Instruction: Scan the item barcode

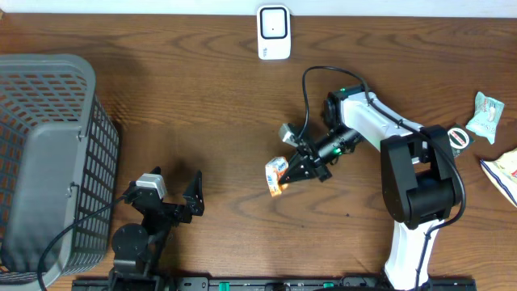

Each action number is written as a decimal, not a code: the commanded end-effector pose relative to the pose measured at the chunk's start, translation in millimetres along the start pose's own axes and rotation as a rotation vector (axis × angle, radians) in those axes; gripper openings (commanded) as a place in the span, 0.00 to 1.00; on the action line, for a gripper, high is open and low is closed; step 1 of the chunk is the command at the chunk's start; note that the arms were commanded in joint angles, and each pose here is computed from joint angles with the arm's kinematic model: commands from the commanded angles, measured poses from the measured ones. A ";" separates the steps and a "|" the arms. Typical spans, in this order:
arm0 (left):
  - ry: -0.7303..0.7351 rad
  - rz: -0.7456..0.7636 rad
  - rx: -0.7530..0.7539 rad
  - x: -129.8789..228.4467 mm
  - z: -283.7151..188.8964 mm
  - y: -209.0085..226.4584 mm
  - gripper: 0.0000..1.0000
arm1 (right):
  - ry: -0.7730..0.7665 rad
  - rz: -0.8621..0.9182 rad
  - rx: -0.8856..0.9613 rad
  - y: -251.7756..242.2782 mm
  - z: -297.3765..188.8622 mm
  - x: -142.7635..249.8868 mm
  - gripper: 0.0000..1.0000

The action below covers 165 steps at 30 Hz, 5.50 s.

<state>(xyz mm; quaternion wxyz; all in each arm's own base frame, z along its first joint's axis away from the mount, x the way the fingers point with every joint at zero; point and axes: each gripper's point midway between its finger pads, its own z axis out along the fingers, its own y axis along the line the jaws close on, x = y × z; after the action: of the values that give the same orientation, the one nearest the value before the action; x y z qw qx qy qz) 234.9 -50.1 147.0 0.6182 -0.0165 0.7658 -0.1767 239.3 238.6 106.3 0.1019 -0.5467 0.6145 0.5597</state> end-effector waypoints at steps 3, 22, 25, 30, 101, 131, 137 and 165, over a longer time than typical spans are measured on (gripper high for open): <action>0.039 0.010 -0.006 13.0 1.3 3.3 0.98 | 0.170 -0.071 0.247 -58.5 -27.3 -1.4 0.01; 0.039 0.010 -0.007 13.1 1.3 3.3 0.98 | 0.676 -0.531 1.617 -252.6 -215.4 -114.6 0.01; 0.039 0.010 -0.007 13.1 1.3 3.3 0.98 | 0.703 -0.546 1.664 -271.8 -225.2 -128.5 0.01; 0.039 0.010 -0.006 13.0 1.3 3.3 0.98 | 0.805 -0.594 1.741 -307.1 -236.2 -151.0 0.01; 0.039 0.010 -0.007 13.1 1.3 3.3 0.98 | -0.478 0.371 1.699 200.6 -373.5 -148.3 0.99; 0.039 0.010 -0.006 13.0 1.3 3.3 0.98 | -0.644 -0.037 1.861 432.9 -203.1 -107.0 0.99; 0.039 0.010 -0.007 13.1 1.3 3.3 0.98 | -0.628 -0.146 1.907 454.5 -179.0 -93.0 0.99; 0.039 0.010 -0.006 13.0 1.3 3.3 0.98 | -0.712 -0.518 1.782 289.8 -189.8 -51.7 0.99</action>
<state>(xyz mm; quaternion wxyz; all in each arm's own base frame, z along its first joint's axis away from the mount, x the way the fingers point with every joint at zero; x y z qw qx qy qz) 234.8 -50.1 146.9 0.6180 -0.0163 0.7659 -0.1767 101.9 50.4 405.8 0.7833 -0.1829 0.5936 -0.0255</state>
